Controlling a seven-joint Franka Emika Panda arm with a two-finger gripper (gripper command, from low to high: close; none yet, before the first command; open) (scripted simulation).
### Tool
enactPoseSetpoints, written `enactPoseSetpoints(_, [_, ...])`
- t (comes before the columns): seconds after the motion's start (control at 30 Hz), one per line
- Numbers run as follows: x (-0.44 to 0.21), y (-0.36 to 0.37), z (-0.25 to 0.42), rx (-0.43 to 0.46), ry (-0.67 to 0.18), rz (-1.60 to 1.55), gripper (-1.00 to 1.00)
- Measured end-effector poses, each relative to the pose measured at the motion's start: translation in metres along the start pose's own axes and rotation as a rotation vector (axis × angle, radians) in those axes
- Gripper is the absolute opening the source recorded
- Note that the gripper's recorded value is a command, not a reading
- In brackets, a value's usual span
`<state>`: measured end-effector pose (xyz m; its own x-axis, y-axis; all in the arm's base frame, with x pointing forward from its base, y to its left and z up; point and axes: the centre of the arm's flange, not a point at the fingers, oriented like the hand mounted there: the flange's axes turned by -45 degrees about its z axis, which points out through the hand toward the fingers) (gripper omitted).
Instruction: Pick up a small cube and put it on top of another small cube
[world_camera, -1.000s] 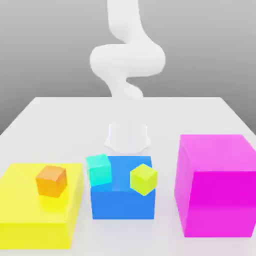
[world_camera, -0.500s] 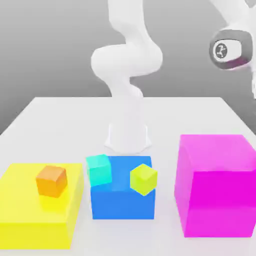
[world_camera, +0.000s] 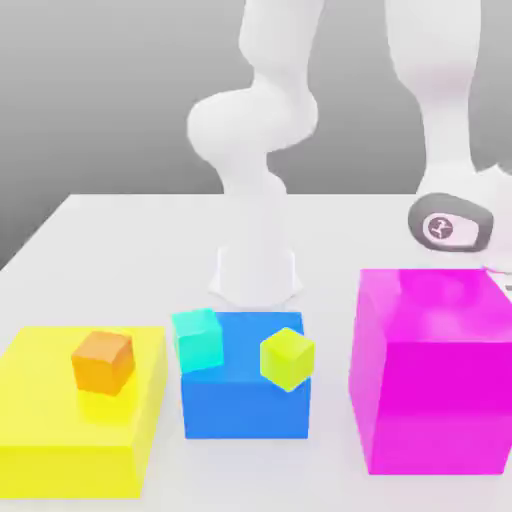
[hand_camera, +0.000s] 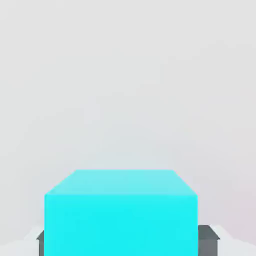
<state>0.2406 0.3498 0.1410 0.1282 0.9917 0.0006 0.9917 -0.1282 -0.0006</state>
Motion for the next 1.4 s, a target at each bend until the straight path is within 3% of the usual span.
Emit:
enactPoseSetpoints(0.27, [0.002, 0.0, -0.056, -0.007, 0.007, -0.014, -1.0])
enactPoseSetpoints(0.53, [-0.009, 0.077, -0.191, -0.182, 0.139, -0.16, -1.0])
enactPoseSetpoints(0.77, [-0.15, 0.162, -0.234, -0.19, 0.082, 0.136, -1.0])
enactPoseSetpoints(1.13, [-0.391, 0.156, -0.218, -0.015, -0.001, 0.775, -1.0])
enactPoseSetpoints(1.33, [-0.411, 0.15, -0.16, 0.002, 0.002, 0.828, -1.0])
enactPoseSetpoints(1.37, [-0.411, 0.149, -0.154, 0.001, 0.001, 0.829, 1.0])
enactPoseSetpoints(1.4, [-0.411, 0.149, -0.154, 0.001, 0.001, 0.829, 1.0])
